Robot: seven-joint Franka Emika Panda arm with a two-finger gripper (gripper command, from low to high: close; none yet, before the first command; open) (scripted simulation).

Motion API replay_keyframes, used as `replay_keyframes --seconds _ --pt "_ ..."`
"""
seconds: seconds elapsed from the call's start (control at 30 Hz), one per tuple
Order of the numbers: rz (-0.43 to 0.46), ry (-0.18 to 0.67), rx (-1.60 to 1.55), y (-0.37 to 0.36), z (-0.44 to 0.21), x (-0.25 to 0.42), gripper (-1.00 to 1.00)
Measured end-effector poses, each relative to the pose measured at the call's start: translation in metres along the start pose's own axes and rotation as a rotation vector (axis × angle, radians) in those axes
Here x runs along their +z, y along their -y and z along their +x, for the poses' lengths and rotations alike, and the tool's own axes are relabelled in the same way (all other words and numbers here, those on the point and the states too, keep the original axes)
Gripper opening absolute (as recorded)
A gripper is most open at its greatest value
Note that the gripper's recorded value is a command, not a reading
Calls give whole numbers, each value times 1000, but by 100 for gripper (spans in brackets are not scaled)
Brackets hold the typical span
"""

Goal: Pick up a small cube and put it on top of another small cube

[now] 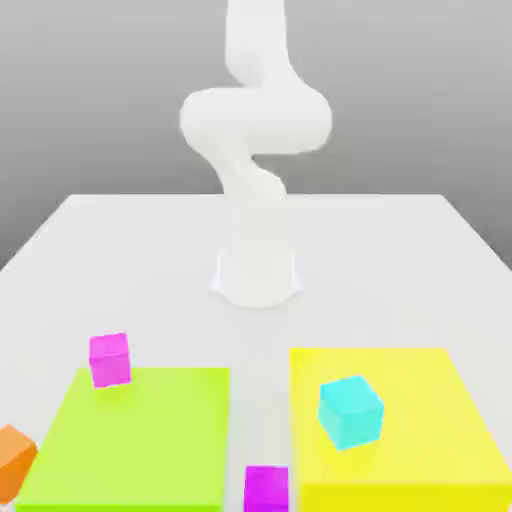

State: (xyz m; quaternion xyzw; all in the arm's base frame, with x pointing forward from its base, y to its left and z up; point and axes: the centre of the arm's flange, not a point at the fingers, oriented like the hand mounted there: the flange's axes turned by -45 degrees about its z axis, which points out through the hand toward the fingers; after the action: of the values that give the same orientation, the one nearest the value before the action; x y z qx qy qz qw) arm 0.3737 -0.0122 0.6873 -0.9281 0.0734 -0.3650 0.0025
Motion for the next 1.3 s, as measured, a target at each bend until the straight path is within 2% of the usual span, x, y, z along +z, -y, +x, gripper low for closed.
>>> replay_keyframes --seconds 0.3,0.6,0.83,1.17,1.3 --pt "-195 150 456 -61 -1 132 0" --pt "-387 259 916 -145 -42 250 0" --pt "-544 320 1296 -222 -103 325 0" --pt "-749 398 1817 -296 -217 411 0" --pt "-781 407 1899 -308 -260 449 0"
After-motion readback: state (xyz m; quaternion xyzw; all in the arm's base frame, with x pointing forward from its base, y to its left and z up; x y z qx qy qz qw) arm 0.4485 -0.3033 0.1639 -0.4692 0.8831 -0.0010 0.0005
